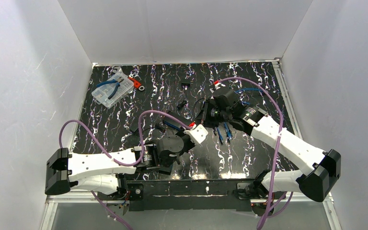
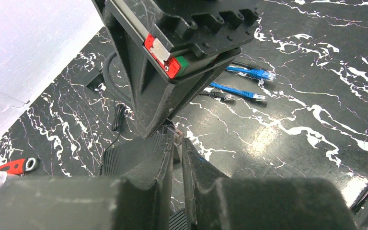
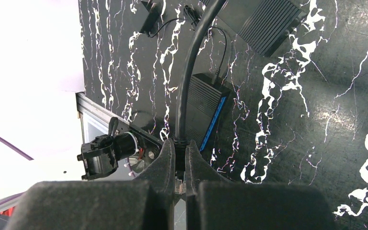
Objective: Insert the plug into the switch port
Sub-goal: Pick up the connector from the center of the board.
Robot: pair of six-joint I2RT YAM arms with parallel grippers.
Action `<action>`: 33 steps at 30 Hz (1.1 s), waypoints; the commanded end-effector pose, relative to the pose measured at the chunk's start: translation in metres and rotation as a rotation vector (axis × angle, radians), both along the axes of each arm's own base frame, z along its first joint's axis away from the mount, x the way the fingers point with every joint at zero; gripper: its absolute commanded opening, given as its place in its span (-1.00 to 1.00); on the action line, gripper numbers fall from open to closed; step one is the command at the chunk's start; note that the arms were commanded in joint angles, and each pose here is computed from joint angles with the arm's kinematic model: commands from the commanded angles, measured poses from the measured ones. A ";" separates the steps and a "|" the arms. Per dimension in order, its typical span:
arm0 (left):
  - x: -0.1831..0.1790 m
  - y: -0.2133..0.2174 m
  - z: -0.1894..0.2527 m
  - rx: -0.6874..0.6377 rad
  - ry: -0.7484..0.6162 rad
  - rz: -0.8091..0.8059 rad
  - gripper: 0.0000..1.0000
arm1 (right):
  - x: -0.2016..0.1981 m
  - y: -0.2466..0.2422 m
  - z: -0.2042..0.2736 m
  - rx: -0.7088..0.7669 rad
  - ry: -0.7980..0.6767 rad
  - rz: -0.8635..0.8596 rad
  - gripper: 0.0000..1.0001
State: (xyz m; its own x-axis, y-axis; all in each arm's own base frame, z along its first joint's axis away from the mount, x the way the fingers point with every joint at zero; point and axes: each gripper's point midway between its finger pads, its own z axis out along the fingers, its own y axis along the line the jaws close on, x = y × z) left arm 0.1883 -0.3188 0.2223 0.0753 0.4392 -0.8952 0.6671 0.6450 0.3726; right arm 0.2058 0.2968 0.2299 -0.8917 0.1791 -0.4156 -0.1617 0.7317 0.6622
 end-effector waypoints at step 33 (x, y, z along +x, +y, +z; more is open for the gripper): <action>0.009 0.001 0.017 -0.061 -0.110 0.030 0.28 | -0.012 0.004 0.039 0.118 -0.054 0.049 -0.97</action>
